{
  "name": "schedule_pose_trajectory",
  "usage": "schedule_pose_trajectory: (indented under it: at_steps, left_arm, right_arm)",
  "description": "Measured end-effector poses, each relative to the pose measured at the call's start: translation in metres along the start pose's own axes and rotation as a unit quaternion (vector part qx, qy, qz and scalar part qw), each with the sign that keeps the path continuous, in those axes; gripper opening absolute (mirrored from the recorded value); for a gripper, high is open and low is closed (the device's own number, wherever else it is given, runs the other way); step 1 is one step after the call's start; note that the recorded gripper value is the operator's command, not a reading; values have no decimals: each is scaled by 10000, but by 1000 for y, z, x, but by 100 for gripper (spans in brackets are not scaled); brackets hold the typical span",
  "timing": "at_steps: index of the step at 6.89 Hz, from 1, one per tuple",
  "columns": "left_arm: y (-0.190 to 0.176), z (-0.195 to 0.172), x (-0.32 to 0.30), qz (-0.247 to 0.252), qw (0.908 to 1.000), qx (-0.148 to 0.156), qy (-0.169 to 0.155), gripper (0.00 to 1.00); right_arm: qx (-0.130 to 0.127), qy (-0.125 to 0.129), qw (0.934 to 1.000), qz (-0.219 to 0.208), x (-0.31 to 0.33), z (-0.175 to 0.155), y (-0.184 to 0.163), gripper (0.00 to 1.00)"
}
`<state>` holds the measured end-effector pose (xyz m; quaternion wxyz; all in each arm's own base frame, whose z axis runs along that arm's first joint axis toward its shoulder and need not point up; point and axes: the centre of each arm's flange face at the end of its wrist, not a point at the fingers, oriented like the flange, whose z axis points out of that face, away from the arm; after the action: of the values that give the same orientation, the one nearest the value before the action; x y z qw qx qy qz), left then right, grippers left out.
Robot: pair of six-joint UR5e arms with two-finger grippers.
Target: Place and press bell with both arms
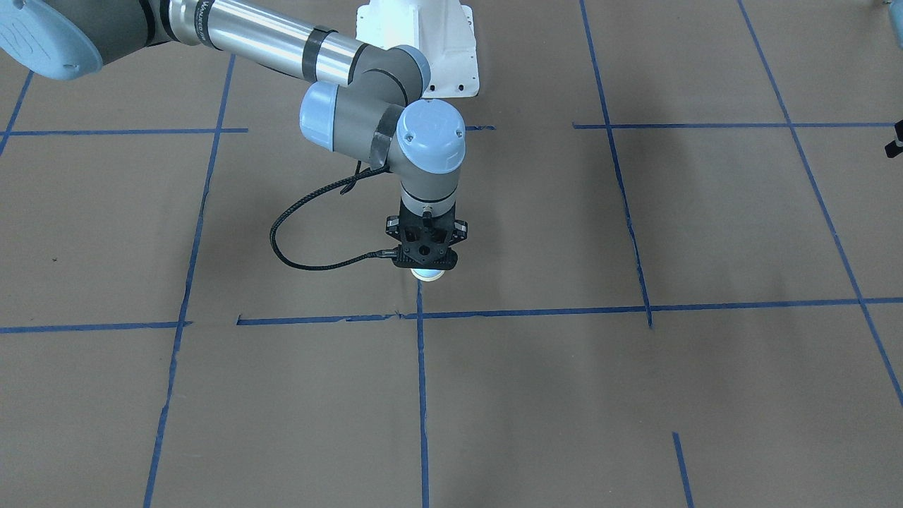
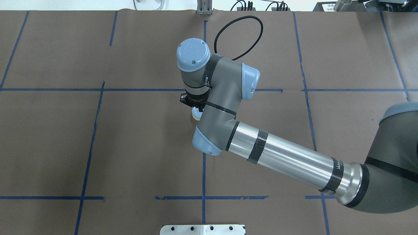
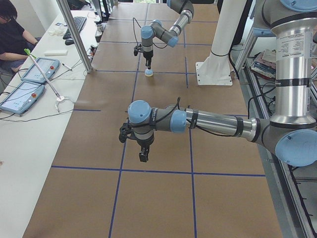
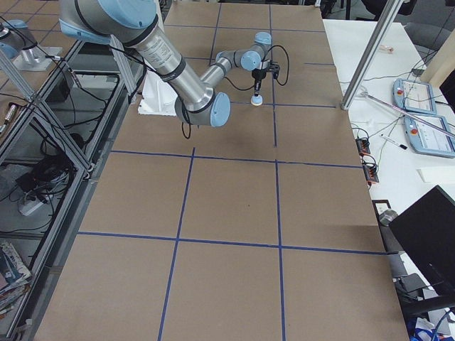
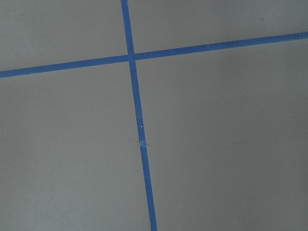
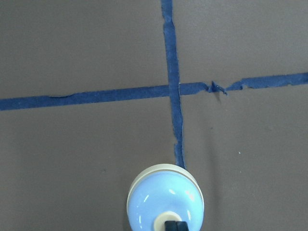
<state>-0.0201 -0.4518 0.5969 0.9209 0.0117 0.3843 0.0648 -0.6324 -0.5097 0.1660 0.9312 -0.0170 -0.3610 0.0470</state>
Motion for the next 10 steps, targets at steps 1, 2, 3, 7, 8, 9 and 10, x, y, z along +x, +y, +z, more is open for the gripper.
schedule_pose_trajectory:
  at_steps: [1, 2, 3, 7, 8, 9, 10]
  left_arm:
    - [0, 0, 0, 0, 10000, -2, -2, 100]
    - [0, 0, 0, 4, 10000, -1, -1, 100]
    - [0, 0, 0, 7, 10000, 1, 1, 100]
    - [0, 0, 0, 3, 10000, -4, 0, 100]
    - [0, 1, -1, -3, 10000, -15, -2, 100]
    - [1, 4, -4, -26, 10000, -44, 0, 100]
    - [2, 8, -8, -61, 9999, -81, 3, 100]
  right_arm:
    - [7, 21, 10000, -6, 0, 3, 1, 1]
    - [29, 46, 10000, -15, 0, 5, 3, 1]
    - [47, 59, 10000, -19, -1, 6, 3, 2]
    - [106, -362, 9993, -24, -5, -46, -6, 99]
    - [78, -402, 9992, 45, 4, -52, -17, 100]
    - [99, -382, 9991, 143, 23, -54, -33, 100]
    - [99, -375, 9990, 211, 60, -57, -57, 100]
